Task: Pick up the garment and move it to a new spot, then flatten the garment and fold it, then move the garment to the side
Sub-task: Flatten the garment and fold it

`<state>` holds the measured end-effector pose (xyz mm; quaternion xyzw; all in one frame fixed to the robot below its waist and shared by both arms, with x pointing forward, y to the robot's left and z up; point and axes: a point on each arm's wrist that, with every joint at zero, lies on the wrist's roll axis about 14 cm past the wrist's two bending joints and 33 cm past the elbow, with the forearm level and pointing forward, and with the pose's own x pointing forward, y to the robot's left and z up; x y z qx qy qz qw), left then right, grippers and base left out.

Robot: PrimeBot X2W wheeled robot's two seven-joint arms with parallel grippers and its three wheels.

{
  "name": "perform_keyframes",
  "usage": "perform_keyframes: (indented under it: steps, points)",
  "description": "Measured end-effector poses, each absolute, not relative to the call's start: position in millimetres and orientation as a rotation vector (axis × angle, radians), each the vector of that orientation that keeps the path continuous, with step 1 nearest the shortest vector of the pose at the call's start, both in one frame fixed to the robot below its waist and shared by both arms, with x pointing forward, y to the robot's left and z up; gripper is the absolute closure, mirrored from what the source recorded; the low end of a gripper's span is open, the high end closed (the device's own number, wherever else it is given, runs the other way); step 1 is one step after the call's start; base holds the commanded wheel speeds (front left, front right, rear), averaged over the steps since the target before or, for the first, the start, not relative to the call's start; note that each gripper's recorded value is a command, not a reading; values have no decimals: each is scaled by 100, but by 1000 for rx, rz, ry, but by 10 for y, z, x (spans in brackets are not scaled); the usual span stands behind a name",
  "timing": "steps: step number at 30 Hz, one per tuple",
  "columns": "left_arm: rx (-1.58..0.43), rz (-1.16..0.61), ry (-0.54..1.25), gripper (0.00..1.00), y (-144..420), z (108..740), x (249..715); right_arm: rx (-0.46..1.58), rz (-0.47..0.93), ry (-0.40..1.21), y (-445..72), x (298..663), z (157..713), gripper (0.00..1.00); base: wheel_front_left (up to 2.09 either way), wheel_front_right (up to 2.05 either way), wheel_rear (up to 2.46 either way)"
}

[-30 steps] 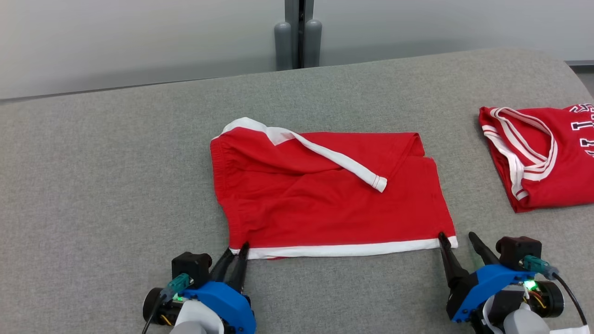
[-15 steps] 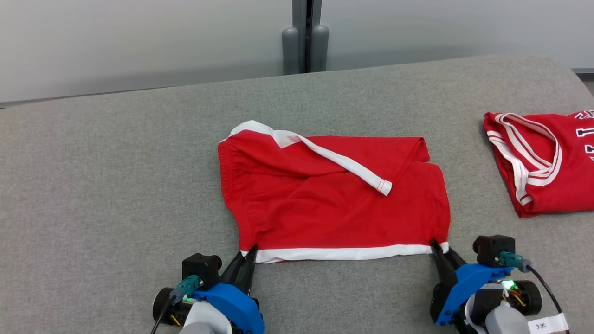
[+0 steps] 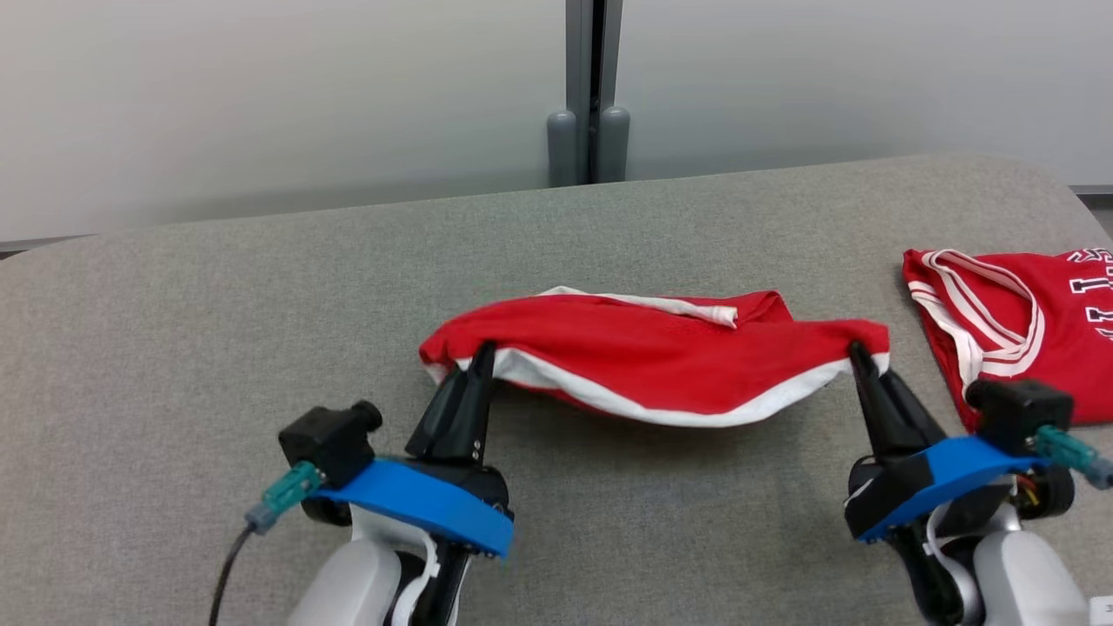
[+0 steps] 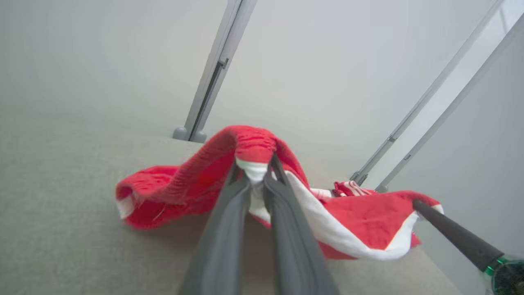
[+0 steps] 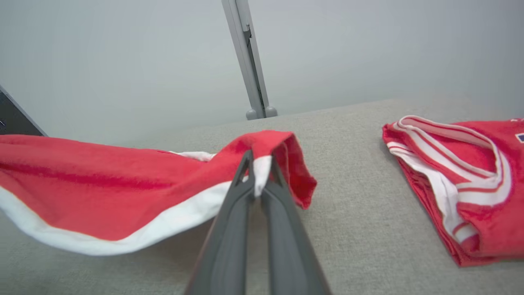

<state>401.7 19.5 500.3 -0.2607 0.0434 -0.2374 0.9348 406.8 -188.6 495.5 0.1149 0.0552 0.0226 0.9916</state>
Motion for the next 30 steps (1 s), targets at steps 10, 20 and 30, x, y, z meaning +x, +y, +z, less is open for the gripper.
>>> perform_keyframes:
  steps: [10, 20, 30]
  points:
    - [-622, -620, 57, 100, 276, 5817, 4643, 170, 169, -84, -1911, 4570, 6079, 100, 0, 0, 0]
    - [-537, -422, -47, 100, 788, 5846, 6141, -17, 236, -228, -1740, 5930, 6368, 100, 0, 0, 0]
    - [-508, -360, -389, 100, 984, 6529, 6394, -105, 253, -583, -1588, 6168, 7144, 100, 0, 0, 0]
